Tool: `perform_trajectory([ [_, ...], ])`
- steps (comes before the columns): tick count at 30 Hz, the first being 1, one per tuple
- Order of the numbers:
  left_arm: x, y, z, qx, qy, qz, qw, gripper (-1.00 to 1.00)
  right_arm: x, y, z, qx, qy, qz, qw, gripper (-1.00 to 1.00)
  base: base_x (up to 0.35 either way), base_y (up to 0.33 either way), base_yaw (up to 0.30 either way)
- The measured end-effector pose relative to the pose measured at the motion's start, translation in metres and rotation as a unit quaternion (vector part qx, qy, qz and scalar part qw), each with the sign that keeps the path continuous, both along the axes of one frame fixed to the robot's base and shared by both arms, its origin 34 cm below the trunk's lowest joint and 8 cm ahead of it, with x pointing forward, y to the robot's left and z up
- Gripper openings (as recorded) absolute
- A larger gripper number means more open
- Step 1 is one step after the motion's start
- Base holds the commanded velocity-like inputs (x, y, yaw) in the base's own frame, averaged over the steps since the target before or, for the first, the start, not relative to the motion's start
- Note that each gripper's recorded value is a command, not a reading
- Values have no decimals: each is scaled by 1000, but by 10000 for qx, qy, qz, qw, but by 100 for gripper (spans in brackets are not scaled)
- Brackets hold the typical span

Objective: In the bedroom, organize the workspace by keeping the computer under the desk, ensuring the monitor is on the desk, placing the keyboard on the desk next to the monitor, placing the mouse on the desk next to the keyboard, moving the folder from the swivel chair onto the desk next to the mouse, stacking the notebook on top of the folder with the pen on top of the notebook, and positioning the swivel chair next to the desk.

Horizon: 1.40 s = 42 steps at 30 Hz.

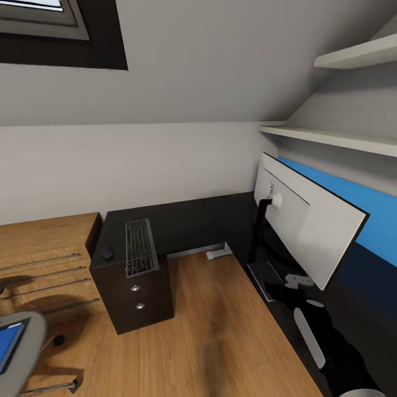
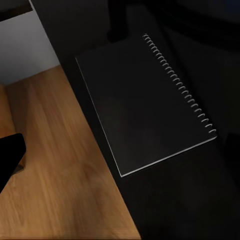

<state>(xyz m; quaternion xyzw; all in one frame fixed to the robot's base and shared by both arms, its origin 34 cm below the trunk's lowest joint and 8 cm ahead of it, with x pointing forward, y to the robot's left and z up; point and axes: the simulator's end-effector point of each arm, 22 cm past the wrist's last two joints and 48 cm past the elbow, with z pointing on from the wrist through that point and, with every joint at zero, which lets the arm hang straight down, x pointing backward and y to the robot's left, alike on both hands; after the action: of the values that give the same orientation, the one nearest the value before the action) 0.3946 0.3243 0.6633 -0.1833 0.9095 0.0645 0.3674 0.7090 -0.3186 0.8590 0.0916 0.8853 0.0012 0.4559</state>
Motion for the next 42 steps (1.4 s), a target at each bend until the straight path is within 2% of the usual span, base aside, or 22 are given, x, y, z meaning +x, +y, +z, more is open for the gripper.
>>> perform_trajectory([
  [7, 0, 1, 0, 11, 0, 6, 10000, 100, -1, -3, -8, -20, -19, -46, 10000, 100, 115, 0, 0],
  [21, 0, 1, 0, 10, 0, 10, 10000, 100, 3, -15, -11, -309, -286, -110, 9991, 100, 112, 0, 0],
  [29, 0, 1, 0, 11, 2, 10, 10000, 100, 3, -17, -13, -341, -309, -118, 9989, 100, 88, 0, 0],
  [35, 0, 2, 0, 18, 1, 10, 10000, 100, -4, -20, -38, -350, -171, -166, 9991, 100, 193, 0, 0],
  [42, 0, 2, 0, 16, 2, 9, 10000, 100, -4, -21, -41, -355, -190, -179, 9990, 100, 40, 0, 0],
])
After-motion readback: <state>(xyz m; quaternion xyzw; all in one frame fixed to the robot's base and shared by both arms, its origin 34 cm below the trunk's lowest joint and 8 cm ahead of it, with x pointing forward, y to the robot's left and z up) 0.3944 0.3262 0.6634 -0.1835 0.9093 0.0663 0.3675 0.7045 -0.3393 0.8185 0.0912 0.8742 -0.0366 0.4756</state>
